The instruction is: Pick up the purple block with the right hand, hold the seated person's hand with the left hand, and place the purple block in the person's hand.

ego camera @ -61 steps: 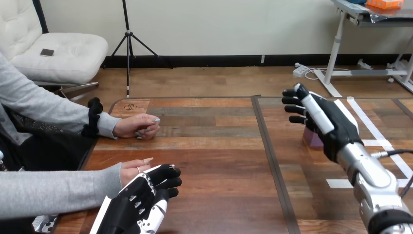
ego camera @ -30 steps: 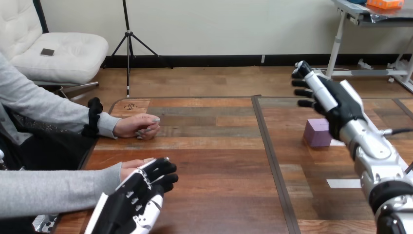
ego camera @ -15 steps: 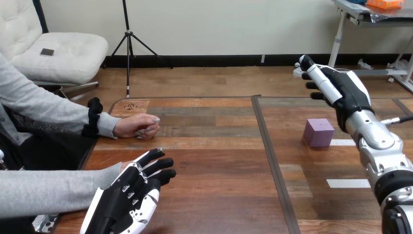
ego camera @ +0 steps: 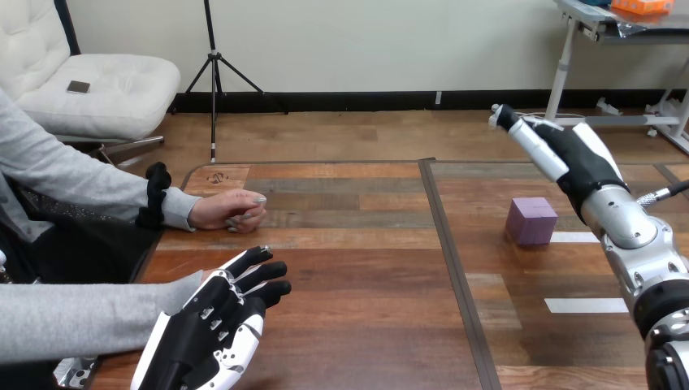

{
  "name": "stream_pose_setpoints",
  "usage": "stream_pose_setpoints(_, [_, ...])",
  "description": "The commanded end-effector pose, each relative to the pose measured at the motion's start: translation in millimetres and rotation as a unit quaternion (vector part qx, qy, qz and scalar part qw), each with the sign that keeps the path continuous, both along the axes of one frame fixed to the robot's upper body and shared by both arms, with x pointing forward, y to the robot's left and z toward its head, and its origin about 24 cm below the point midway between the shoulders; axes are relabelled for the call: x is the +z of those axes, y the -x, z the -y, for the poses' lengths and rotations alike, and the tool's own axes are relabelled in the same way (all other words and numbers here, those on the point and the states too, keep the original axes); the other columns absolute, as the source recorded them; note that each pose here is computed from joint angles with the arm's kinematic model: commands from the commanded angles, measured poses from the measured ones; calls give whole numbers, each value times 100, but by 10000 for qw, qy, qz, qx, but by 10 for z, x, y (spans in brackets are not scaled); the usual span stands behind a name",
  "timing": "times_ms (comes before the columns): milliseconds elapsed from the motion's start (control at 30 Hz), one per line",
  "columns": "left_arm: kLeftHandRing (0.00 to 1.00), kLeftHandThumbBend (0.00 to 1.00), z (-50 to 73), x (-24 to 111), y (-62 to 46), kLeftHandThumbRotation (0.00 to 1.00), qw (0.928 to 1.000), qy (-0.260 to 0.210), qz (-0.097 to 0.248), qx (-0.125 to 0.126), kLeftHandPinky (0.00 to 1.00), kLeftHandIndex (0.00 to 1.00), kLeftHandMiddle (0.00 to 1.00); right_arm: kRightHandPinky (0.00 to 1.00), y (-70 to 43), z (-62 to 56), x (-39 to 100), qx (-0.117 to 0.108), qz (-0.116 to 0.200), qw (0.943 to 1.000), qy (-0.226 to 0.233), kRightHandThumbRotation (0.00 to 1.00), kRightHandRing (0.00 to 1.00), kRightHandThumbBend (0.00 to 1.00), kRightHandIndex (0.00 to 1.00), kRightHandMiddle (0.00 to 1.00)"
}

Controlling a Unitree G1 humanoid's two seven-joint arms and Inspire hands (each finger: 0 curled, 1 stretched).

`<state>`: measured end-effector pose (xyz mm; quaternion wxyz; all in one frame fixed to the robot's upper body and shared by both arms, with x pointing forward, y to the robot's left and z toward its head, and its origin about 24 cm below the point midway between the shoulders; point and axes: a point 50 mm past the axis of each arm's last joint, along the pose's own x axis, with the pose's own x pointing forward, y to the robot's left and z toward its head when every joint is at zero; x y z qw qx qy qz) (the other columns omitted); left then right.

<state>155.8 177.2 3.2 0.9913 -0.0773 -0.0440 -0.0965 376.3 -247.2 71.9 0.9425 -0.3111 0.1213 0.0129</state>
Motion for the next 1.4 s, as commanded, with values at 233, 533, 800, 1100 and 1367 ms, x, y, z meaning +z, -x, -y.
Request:
stream_pose_setpoints(233, [77, 7, 45, 178, -135, 10, 9988, 111, 469, -107, 84, 81, 78, 82, -193, 14, 455, 40, 371, 9950, 931, 87, 91, 76, 92, 94])
stream_pose_setpoints(533, [77, 7, 42, 185, -131, 8, 9988, 86, 469, -97, 86, 80, 78, 85, -187, 24, 411, 23, 136, 9899, 1411, 86, 94, 81, 93, 96])
stream_pose_setpoints(800, [77, 6, 43, 184, -135, 8, 9988, 99, 475, -98, 86, 80, 77, 88, -173, 20, 351, 106, -104, 9835, 1803, 84, 96, 82, 93, 97])
stream_pose_setpoints(1100, [77, 8, 49, 184, -130, 7, 9990, 143, 412, -91, 87, 80, 77, 89, -147, 14, 262, 153, -333, 9785, 2032, 79, 96, 83, 93, 97])
stream_pose_setpoints(1367, [79, 6, 51, 185, -128, 7, 9990, 149, 409, -138, 90, 82, 78, 88, -117, 10, 179, 224, -473, 9740, 2203, 75, 96, 84, 92, 97])
